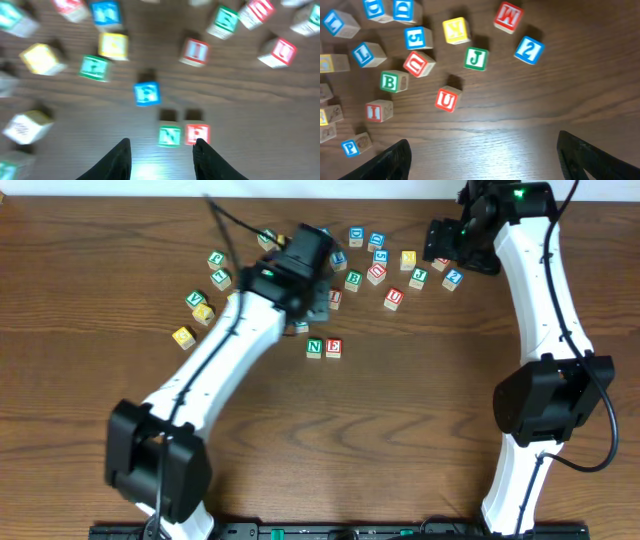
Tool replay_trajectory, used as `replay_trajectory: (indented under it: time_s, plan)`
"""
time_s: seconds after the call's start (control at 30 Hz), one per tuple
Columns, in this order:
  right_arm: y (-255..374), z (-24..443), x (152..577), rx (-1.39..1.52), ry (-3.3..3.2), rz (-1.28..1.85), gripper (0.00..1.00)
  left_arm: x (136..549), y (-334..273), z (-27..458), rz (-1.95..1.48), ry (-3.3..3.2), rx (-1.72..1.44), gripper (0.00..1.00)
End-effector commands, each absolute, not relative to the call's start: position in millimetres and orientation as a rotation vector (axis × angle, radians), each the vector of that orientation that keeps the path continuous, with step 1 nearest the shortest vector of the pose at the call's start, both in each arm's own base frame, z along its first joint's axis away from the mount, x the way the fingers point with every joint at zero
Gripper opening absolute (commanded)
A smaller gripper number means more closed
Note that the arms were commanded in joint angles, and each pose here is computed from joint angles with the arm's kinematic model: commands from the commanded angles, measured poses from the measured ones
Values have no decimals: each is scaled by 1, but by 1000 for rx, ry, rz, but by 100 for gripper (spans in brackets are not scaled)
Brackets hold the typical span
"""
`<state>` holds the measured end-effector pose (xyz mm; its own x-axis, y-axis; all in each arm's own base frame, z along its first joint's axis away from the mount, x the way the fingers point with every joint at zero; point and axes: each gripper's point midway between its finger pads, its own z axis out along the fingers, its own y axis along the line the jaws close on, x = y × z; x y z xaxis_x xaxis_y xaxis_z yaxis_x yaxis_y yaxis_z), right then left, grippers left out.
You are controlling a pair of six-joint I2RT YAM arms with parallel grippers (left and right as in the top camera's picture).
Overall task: Spell out NEURIPS
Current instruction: 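Open the left gripper and retract the left arm over the cluster, then lower the right gripper onto the red U block and close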
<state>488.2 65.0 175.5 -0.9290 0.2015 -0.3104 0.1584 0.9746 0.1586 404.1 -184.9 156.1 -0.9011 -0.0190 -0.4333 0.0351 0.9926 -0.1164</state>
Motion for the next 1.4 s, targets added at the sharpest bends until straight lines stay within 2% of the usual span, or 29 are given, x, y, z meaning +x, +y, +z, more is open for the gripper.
replay_trajectory:
  time_s: [0.0, 0.47, 1.0, 1.37]
  plan:
    - [83, 187, 489, 194, 2762, 195, 87, 412, -149, 176, -116, 2657, -13, 40]
    - [131, 192, 497, 123, 2702, 253, 85, 426, -68, 172, -21, 2678, -170, 40]
    - [149, 163, 499, 147, 2754, 258, 82, 427, -63, 171, -16, 2678, -188, 40]
    - [145, 131, 502, 305, 2803, 222, 77, 426, -63, 168, -13, 2686, -188, 40]
